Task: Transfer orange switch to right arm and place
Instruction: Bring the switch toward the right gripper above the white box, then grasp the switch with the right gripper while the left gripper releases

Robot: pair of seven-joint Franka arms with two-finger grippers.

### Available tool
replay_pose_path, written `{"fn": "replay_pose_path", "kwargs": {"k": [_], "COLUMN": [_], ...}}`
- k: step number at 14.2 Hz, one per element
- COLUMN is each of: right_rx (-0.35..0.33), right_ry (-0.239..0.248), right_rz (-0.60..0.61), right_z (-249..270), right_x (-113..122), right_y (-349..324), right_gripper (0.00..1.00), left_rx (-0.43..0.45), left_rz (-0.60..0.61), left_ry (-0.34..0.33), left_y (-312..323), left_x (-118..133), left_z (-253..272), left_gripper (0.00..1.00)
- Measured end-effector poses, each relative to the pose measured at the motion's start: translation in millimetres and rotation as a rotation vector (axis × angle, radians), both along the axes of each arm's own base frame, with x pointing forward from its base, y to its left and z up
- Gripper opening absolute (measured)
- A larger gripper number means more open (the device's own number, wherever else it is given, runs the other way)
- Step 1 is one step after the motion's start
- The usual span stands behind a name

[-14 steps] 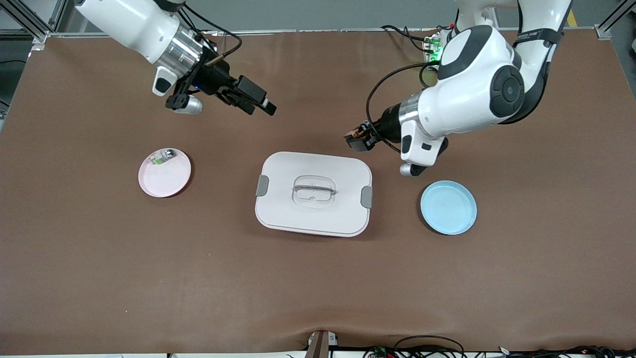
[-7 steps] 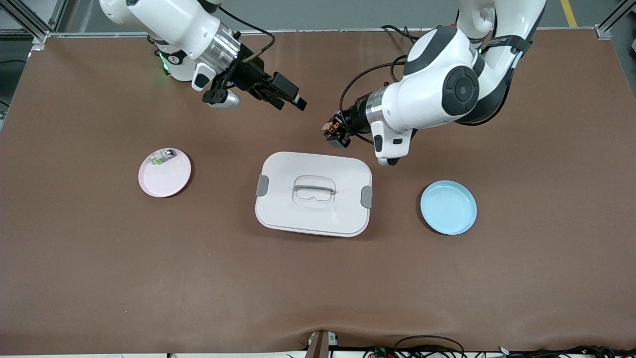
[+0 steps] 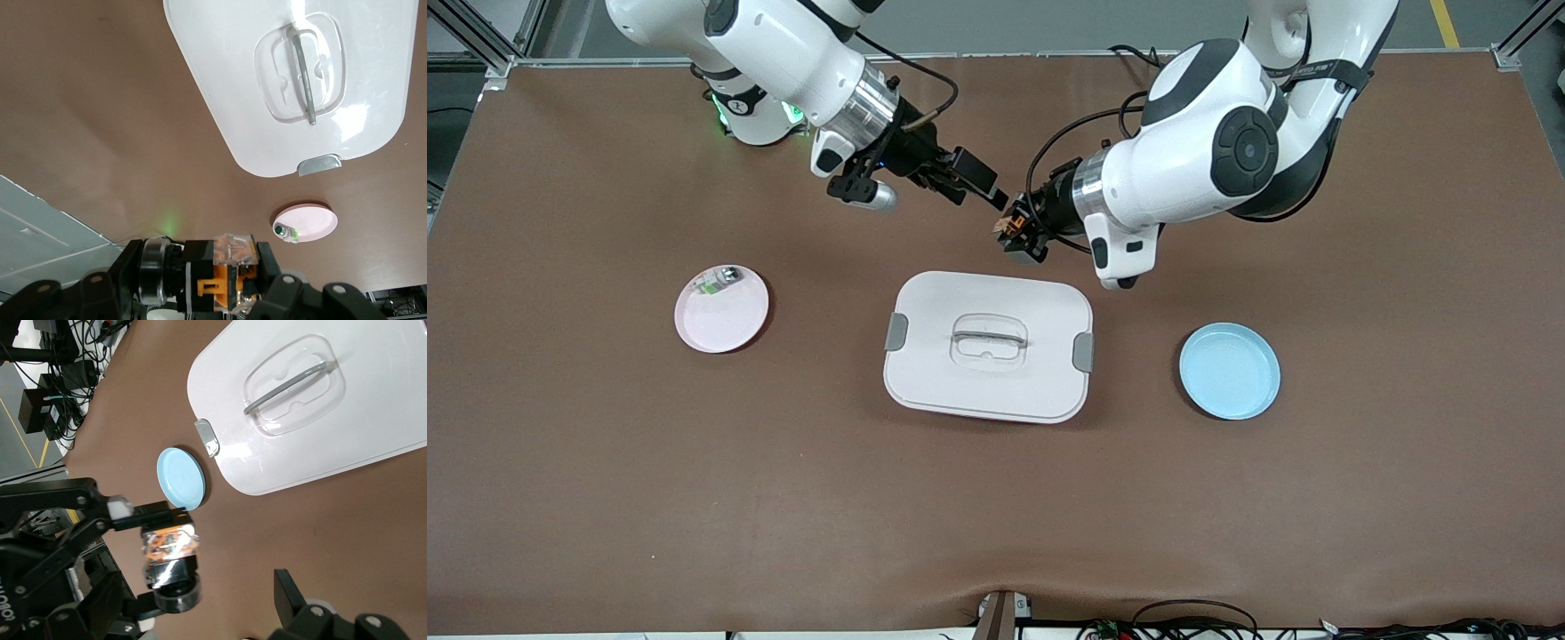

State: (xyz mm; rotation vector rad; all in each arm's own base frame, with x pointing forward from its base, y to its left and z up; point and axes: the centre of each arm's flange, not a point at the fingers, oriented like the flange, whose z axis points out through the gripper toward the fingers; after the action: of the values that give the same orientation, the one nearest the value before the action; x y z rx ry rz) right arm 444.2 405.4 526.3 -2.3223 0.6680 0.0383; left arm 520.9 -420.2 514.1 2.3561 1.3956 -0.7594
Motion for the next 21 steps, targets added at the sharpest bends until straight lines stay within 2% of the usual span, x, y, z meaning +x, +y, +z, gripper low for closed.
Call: {"fn": "replay_pose_path", "kwargs": {"k": [17,18,19,21], "right_rx": [-0.014,-0.014,-0.015,-0.015], "right_ry": [0.005,0.005,0.005,0.005], "right_rz": [0.006,0.008,0.009,0.009], "right_z": [-15.7,-15.6,-15.7,-15.9], "right_x": [12.2,11.6,11.4,11.8], "right_y": [19.2,20.1,20.2,19.8], "right_gripper": [1.00,0.93,0.80,0.60], "left_rx": [-0.015,-0.015,-0.015,-0.017], "left_rz": [0.011,0.010,0.010,0.010], "left_ry": [-0.004,-0.004,-0.004,-0.007], "left_y": [-13.9,-14.3,-14.6,-16.0], "left_x": [-1.7,-1.9,-2.1,-2.4], "left_z": [4.1,4.1,4.2,4.3], "left_gripper": [0.72,0.72,0.72,0.72]}}
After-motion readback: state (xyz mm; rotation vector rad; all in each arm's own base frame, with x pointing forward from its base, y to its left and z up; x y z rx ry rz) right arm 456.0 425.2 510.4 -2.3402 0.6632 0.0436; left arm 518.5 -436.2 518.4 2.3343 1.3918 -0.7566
